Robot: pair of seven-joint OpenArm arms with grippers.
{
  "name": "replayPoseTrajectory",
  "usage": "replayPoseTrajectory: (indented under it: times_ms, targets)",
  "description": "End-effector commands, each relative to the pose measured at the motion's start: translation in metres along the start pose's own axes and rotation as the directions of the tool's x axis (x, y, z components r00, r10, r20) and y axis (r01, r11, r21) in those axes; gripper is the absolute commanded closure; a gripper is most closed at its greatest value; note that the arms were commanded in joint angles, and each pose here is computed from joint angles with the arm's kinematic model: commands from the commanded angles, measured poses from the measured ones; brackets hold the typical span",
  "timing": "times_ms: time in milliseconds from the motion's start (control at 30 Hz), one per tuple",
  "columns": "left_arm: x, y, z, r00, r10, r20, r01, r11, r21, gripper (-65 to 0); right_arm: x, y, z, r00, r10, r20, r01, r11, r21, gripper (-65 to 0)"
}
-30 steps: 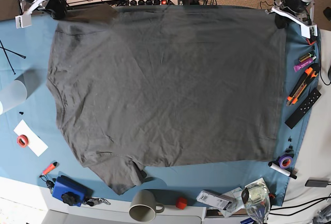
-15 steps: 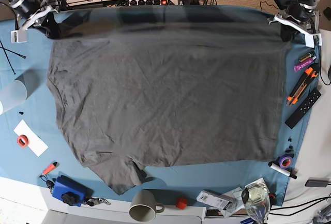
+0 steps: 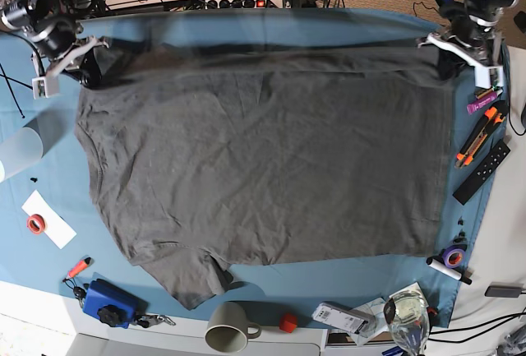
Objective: Fold the T-shirt properly
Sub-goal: 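Lift the shoulders and fold them over toward the hem with both grippers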
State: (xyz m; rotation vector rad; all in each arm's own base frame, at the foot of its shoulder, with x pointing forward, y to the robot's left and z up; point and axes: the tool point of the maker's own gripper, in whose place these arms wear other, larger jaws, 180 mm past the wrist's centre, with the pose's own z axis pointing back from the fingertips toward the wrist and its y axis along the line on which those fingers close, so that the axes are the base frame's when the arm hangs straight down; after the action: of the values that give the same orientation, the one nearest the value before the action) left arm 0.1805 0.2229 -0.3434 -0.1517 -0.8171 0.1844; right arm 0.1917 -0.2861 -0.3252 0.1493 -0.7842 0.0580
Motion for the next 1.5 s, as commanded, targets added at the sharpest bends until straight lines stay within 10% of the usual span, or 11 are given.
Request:
replayPoseTrajectory:
  times_ms: [0, 1133, 1467]
  targets:
    - [0.013, -0.004, -0.001, 0.998, -0.034, 0.044, 0.034, 0.999, -0.002, 0.0, 0.018, -0.002, 0.002, 0.998, 0.027, 0.056, -0.027, 1.000, -0.009, 0.0]
    - [0.098, 0.046, -0.051, 0.967, -0.191, 0.169, 0.148, 0.961, 0.235, 0.0, 0.079, -0.089, -0.041, 0.985, -0.083, 0.152, 0.097, 0.991, -0.093, 0.0]
    - [0.097, 0.037, -0.075, 0.972, -0.155, 0.177, 0.131, 0.981, 0.141, 0.0, 0.082, -0.083, -0.053, 0.993, -0.018, 0.120, 0.032, 0.993, -0.111, 0.0]
